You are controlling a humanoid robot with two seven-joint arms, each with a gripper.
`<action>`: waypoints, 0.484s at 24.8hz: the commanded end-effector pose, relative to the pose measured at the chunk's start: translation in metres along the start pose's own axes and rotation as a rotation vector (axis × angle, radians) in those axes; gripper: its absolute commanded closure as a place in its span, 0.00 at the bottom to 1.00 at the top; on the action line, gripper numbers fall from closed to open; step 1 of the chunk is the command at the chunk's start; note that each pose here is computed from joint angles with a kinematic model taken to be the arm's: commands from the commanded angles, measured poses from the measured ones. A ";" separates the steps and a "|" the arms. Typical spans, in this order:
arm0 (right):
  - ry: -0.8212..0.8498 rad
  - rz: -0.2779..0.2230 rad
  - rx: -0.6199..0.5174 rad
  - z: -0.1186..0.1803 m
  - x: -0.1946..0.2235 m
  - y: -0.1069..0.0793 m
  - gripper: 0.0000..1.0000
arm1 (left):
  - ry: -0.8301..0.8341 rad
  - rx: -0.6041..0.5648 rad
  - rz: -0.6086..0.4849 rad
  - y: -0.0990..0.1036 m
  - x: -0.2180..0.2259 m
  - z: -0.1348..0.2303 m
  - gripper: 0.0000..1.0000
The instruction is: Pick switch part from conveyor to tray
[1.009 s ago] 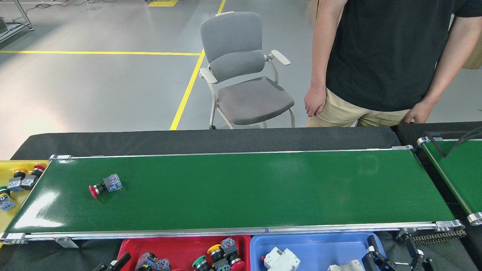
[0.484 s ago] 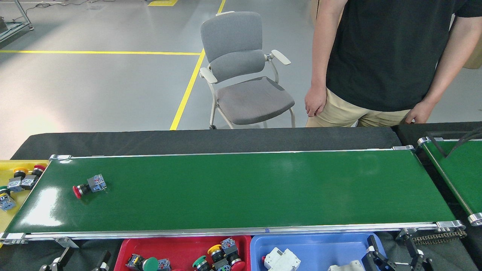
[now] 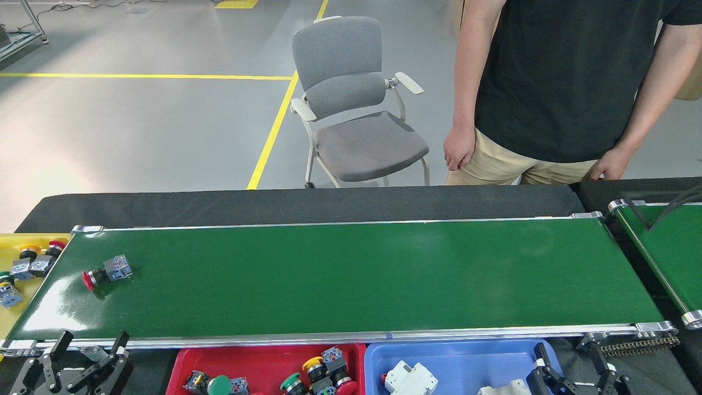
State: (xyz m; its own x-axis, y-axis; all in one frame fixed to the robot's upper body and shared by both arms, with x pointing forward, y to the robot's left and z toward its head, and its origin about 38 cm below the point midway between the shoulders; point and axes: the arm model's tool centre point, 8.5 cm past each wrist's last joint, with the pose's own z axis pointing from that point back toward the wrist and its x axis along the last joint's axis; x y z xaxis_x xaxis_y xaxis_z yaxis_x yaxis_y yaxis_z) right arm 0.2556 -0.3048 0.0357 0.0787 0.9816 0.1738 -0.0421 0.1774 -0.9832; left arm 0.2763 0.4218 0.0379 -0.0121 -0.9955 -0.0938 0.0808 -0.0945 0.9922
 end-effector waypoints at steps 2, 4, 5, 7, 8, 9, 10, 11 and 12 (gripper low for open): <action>-0.006 0.004 -0.027 -0.002 0.000 -0.007 0.01 | -0.010 0.010 -0.007 0.001 -0.004 0.000 0.00; -0.006 0.004 -0.028 -0.002 0.000 -0.008 0.01 | -0.013 -0.003 -0.002 -0.003 -0.004 0.003 0.00; -0.007 0.004 -0.029 -0.002 0.001 -0.008 0.01 | -0.020 -0.005 -0.004 -0.004 -0.003 0.004 0.00; -0.014 0.005 -0.032 -0.002 0.002 -0.009 0.01 | -0.042 -0.006 0.004 -0.005 -0.001 0.005 0.00; -0.014 0.003 -0.035 -0.002 0.003 -0.010 0.01 | -0.048 -0.004 0.004 -0.004 -0.001 0.005 0.00; -0.013 0.001 -0.041 -0.003 0.004 -0.011 0.01 | -0.054 -0.003 0.007 -0.004 -0.001 0.006 0.00; -0.017 -0.001 -0.045 -0.003 0.005 -0.012 0.01 | -0.056 -0.005 0.008 -0.005 0.000 0.007 0.00; -0.020 -0.003 -0.046 -0.004 0.006 -0.013 0.01 | -0.055 -0.010 0.008 -0.006 -0.001 0.009 0.00; -0.029 0.001 -0.045 -0.004 0.007 -0.013 0.01 | -0.053 -0.014 0.009 -0.007 0.000 0.011 0.00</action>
State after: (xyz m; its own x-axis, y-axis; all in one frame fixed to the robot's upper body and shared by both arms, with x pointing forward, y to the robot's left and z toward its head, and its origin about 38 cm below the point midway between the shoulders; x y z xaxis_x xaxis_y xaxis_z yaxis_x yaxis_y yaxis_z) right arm 0.2568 -0.3029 0.0410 0.0674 0.9825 0.1738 -0.0276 0.1760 -0.9840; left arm 0.2646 0.4190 0.0244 -0.0605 -0.9957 -0.0695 0.1165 -0.0762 0.9903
